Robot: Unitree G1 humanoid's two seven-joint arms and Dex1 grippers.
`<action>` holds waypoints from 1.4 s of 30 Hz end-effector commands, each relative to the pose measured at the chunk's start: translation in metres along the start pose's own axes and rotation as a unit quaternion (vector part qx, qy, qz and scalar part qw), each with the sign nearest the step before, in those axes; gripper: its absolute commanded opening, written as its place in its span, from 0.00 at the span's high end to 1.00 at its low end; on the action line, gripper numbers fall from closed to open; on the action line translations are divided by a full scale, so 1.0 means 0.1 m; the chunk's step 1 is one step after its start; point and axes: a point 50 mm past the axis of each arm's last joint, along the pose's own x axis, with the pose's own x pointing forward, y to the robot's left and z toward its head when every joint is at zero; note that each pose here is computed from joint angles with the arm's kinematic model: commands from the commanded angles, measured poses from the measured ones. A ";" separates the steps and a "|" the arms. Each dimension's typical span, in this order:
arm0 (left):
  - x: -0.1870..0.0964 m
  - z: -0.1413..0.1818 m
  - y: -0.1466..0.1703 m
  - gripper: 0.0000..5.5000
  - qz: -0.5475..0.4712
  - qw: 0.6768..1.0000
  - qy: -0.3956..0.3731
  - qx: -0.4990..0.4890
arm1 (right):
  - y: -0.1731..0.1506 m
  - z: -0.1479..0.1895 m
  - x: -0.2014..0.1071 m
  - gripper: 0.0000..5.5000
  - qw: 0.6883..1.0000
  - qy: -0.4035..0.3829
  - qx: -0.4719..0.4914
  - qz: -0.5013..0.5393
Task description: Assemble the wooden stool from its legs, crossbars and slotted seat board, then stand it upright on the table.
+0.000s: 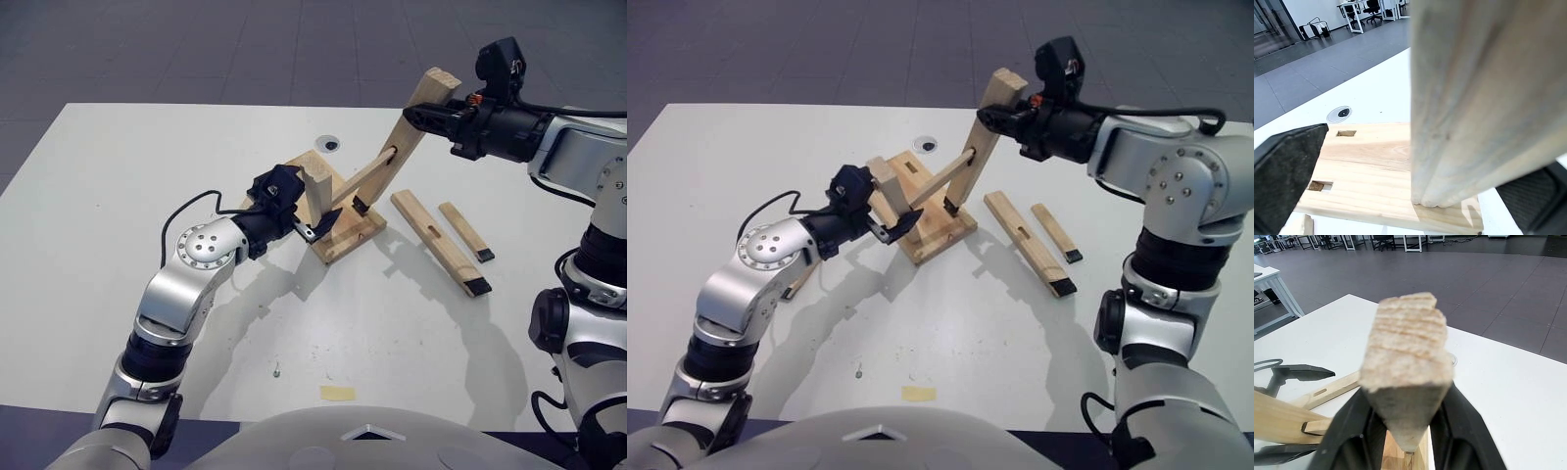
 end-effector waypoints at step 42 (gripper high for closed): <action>0.01 0.00 -0.01 0.02 0.013 1.000 -0.003 0.003 | 0.01 -1.18 0.19 0.82 0.980 0.181 0.069 -0.035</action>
